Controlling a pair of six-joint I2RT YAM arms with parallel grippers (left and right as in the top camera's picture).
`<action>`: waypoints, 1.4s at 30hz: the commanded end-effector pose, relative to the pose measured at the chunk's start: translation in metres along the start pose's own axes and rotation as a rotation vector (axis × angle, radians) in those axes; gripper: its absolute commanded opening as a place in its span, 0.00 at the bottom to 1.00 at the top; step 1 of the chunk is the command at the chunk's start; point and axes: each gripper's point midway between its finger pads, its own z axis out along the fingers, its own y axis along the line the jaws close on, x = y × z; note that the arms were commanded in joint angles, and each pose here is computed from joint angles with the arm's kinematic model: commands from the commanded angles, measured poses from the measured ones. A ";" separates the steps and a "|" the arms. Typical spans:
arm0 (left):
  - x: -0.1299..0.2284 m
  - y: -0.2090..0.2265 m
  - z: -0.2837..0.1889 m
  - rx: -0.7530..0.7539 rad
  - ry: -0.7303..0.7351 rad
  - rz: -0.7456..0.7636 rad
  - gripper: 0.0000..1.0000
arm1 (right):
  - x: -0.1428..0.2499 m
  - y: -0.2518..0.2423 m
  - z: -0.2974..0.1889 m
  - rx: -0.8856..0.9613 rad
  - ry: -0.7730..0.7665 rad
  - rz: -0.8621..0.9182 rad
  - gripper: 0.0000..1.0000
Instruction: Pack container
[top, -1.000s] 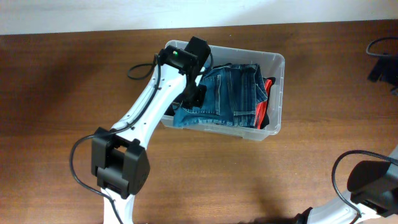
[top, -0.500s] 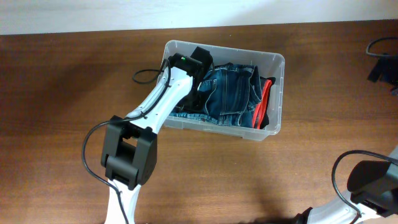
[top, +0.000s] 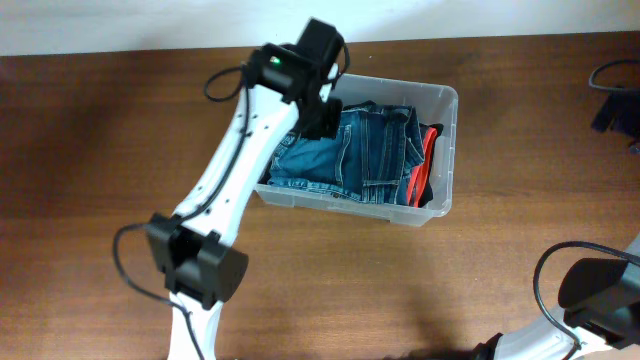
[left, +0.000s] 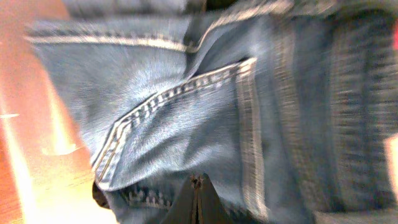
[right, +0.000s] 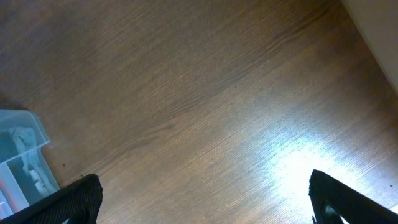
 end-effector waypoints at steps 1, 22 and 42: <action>0.003 -0.014 -0.024 0.059 -0.023 -0.027 0.01 | 0.001 -0.001 0.002 0.000 0.007 0.006 0.99; 0.110 -0.085 0.111 0.148 0.261 0.103 0.02 | 0.001 -0.001 0.002 0.000 0.007 0.006 0.99; -0.028 -0.032 -0.052 0.129 -0.233 -0.102 0.01 | 0.001 -0.001 0.002 0.000 0.007 0.006 0.99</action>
